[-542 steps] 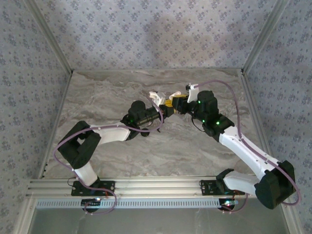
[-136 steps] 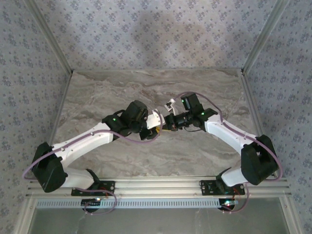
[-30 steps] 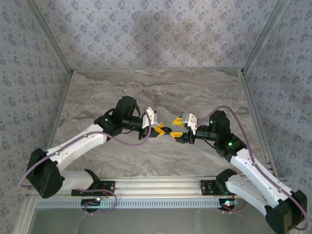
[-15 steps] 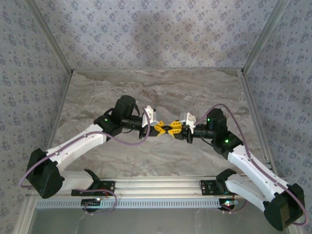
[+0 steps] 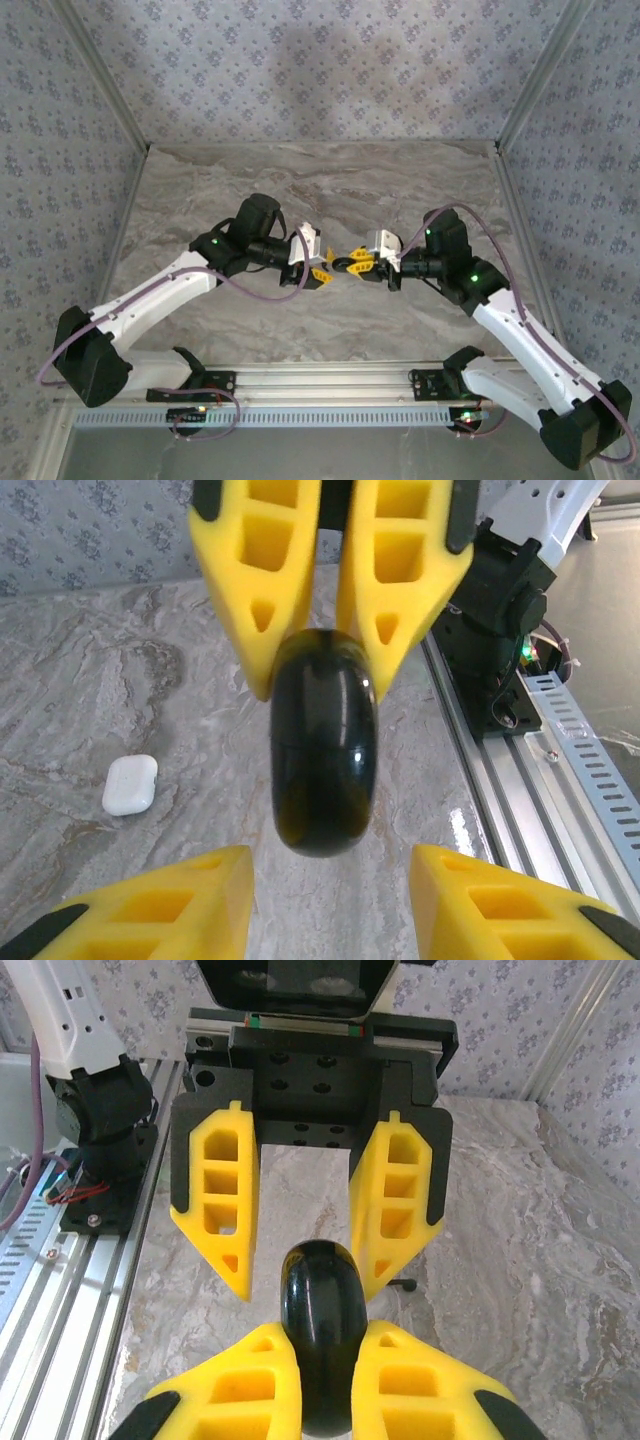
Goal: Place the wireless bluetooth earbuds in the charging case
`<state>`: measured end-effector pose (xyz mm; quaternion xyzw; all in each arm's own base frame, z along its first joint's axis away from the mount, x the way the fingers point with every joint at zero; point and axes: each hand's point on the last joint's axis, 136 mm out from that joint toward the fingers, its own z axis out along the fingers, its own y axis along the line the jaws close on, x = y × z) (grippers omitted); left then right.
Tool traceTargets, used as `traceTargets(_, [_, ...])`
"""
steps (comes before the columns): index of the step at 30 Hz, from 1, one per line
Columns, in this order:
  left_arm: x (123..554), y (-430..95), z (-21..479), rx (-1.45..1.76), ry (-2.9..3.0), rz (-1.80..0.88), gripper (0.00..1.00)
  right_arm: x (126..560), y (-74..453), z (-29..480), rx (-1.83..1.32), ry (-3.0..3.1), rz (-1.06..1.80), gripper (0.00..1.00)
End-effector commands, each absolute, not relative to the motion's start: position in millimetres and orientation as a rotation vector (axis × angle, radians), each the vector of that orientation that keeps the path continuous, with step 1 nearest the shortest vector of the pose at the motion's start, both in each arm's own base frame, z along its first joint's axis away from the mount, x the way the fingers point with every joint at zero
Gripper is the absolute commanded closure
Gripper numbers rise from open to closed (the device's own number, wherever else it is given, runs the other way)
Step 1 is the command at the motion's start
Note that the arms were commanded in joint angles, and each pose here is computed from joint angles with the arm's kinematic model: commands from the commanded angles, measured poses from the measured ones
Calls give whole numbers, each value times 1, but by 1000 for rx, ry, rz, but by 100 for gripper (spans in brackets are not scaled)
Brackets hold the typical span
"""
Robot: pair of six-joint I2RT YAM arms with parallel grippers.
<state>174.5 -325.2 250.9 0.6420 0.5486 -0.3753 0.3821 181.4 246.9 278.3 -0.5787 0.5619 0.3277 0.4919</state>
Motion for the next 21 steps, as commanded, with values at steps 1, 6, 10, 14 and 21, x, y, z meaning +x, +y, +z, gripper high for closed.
traceTargets(1, [169, -325, 253, 1688, 1362, -942, 56, 177, 248, 272, -1467, 1372, 797, 88])
traceTargets(6, [168, -328, 253, 1692, 1360, -949, 56, 177, 257, 270, -1494, 1364, 823, 88])
traceTargets(10, [167, -329, 252, 1691, 1365, -954, 58, 179, 261, 271, -1493, 1353, 832, 88])
traceTargets(14, [168, -328, 249, 1692, 1374, -949, 60, 179, 262, 272, -1486, 1343, 836, 88])
traceTargets(21, [170, -329, 245, 1689, 1384, -939, 64, 178, 263, 274, -1479, 1341, 843, 88])
